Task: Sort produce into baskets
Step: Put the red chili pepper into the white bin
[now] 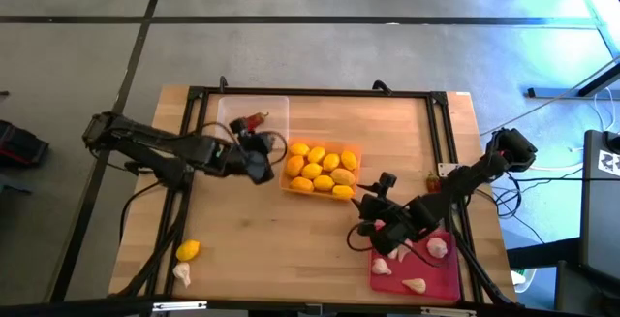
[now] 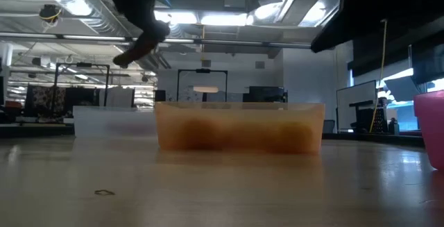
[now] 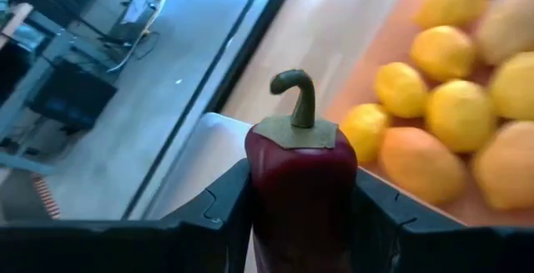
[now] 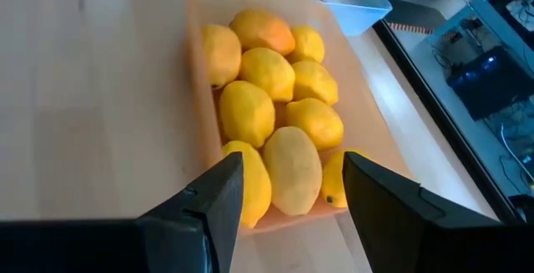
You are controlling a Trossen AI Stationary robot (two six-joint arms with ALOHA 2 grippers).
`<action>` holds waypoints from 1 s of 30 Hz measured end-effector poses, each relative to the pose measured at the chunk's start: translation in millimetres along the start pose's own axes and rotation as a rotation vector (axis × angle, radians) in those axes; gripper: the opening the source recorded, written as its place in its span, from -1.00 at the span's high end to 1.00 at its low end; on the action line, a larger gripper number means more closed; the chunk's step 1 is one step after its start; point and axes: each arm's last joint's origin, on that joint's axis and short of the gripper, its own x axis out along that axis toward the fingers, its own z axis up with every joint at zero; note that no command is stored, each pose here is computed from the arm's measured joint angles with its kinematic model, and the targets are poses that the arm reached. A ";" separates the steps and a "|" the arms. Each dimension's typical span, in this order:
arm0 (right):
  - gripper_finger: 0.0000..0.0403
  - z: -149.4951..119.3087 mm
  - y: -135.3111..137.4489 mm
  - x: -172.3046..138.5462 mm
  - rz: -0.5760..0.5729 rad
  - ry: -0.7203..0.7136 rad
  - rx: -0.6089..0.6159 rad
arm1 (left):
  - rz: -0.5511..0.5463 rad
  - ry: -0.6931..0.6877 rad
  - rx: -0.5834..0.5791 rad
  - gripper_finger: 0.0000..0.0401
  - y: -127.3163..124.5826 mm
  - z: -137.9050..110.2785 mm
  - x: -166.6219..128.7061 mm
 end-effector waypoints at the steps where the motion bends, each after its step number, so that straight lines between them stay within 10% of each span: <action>1: 0.02 0.9 -0.3 2.8 -0.005 0.001 0.009 | 0.007 0.009 0.007 0.31 4.7 1.6 5.1; 13: 0.02 -1.0 4.8 17.5 -0.039 0.014 0.011 | -0.101 0.058 -0.040 0.31 74.1 7.0 71.6; 30: 0.02 8.0 -8.9 36.1 -0.102 0.019 0.081 | -0.132 0.101 -0.193 0.31 91.8 -97.0 139.5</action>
